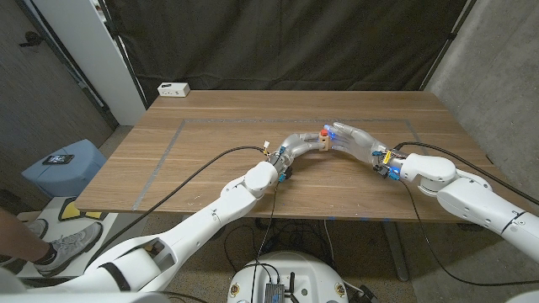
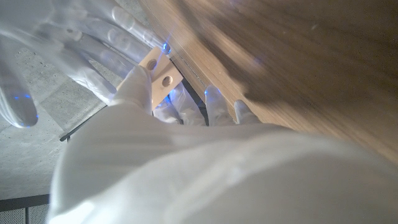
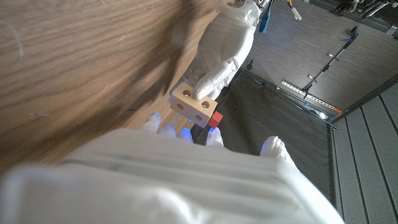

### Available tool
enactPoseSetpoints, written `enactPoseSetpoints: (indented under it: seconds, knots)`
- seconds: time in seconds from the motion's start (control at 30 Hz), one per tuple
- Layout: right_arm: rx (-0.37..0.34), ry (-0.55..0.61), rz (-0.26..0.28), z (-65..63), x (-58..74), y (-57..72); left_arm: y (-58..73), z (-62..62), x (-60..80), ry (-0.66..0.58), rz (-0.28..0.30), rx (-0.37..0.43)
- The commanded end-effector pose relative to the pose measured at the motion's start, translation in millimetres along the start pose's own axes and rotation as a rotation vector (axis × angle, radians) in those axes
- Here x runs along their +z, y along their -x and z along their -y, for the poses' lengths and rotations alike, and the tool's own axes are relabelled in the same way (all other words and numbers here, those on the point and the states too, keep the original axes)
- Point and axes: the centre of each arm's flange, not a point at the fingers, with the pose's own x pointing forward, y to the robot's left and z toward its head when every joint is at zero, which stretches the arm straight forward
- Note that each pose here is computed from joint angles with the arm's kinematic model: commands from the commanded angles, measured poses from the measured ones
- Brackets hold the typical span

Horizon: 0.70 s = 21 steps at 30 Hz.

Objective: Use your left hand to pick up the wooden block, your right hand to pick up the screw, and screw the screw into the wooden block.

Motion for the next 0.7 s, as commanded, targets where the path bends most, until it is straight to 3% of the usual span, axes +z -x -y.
enactPoseSetpoints:
  seconds: [0.03,0.7]
  knots:
    - [-0.006,-0.008,-0.012,-0.6,-0.6,4.4,-2.3,0.7,0.6,0.001,0.001,-0.003]
    - [-0.001,-0.005,-0.014,-9.2,3.4,12.9,1.8,4.3,-0.4,0.01,0.0,-0.004]
